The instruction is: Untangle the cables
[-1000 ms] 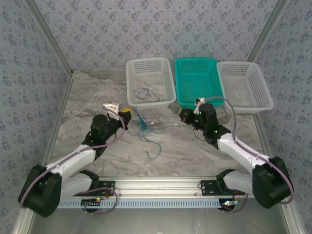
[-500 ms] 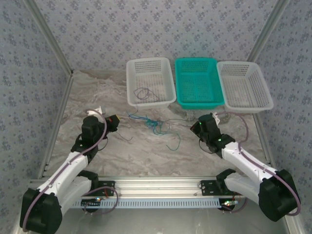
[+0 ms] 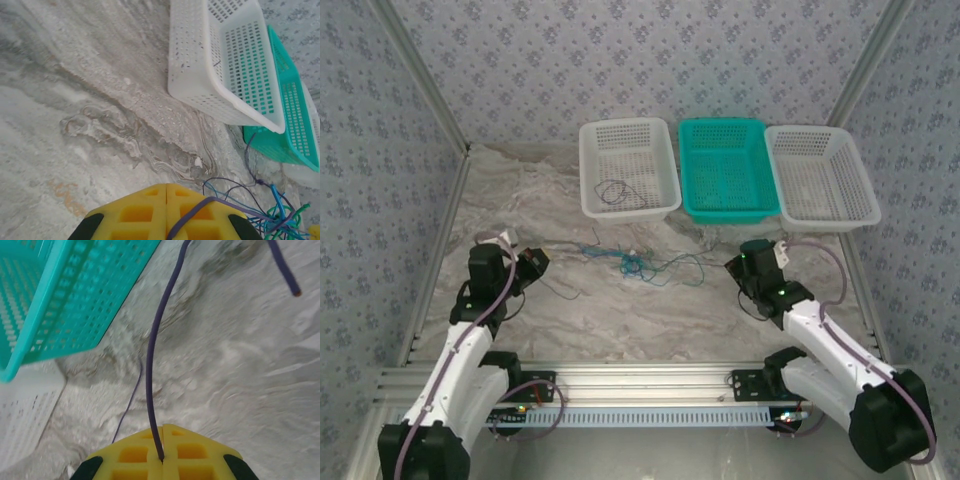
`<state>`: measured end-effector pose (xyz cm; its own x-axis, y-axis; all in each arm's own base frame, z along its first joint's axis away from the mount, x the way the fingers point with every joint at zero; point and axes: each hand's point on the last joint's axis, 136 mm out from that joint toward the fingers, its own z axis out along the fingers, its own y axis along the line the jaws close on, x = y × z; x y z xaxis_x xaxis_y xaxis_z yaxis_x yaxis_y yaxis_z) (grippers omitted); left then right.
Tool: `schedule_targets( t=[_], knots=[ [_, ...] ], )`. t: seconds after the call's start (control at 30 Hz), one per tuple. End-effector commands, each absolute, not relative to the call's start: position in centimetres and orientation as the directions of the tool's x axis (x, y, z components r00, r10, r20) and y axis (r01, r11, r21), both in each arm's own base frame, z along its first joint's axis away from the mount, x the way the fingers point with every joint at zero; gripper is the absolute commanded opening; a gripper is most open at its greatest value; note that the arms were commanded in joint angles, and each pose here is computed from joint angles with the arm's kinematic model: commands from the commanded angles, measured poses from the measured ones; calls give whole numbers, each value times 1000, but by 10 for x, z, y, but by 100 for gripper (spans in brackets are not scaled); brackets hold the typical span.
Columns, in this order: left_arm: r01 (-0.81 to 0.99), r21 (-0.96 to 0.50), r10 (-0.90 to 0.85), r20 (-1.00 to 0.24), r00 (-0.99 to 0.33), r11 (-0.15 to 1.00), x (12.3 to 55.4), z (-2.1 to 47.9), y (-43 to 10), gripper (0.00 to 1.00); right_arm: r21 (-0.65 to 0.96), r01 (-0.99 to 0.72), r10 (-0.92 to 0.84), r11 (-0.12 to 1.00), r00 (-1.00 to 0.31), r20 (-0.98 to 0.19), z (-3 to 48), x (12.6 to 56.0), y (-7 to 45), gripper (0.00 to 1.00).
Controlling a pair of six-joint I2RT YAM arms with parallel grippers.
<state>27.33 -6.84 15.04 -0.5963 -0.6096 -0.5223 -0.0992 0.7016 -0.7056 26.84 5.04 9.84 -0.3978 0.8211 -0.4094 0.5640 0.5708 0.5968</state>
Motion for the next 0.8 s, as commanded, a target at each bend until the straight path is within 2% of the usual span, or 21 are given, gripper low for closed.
schedule_targets(
  t=[0.0, 0.07, 0.1, 0.17, 0.23, 0.33, 0.4, 0.5, 0.6, 0.7, 0.77],
  knots=[
    [-313, -667, -736, -632, -243, 676, 294, 187, 17, 0, 237, 853, 735, 464, -223, -640, 64, 203, -61, 0],
    [-266, -678, -728, -634, -262, 686, 298, 191, 10, 0, 272, 804, 723, 529, -259, -640, 68, 218, -53, 0],
    [-179, -697, -714, -637, -290, 694, 303, 198, -4, 0, 325, 745, 725, 583, -295, -623, 69, 233, -39, 0],
    [54, -728, -671, -656, -347, 684, 311, 219, -44, 0, 474, 524, 700, 707, -425, -574, 77, 268, 13, 0],
    [214, -690, -573, -704, -419, 691, 309, 227, -89, 0, 596, 270, 630, 757, -547, -552, 97, 288, 75, 0],
    [307, -588, -414, -776, -477, 748, 302, 220, -139, 0, 586, -38, 437, 809, -629, -643, 139, 290, 151, 0],
    [321, -593, -419, -776, -471, 738, 302, 218, -152, 0, 555, -111, 383, 825, -612, -692, 158, 289, 171, 0],
    [229, -665, -536, -723, -436, 711, 310, 220, -136, 0, 620, 7, 498, 785, -602, -624, 161, 297, 156, 0],
    [-14, -741, -685, -614, -393, 672, 316, 205, -83, 0, 698, 262, 698, 667, -548, -461, 135, 300, 104, 0],
    [-294, -769, -816, -478, -325, 568, 306, 175, -21, 0, 566, 589, 817, 577, -400, -416, 89, 270, 26, 0],
    [-394, -753, -849, -444, -286, 526, 295, 161, 6, 0, 497, 694, 844, 521, -333, -420, 72, 250, -8, 0]
  ],
)
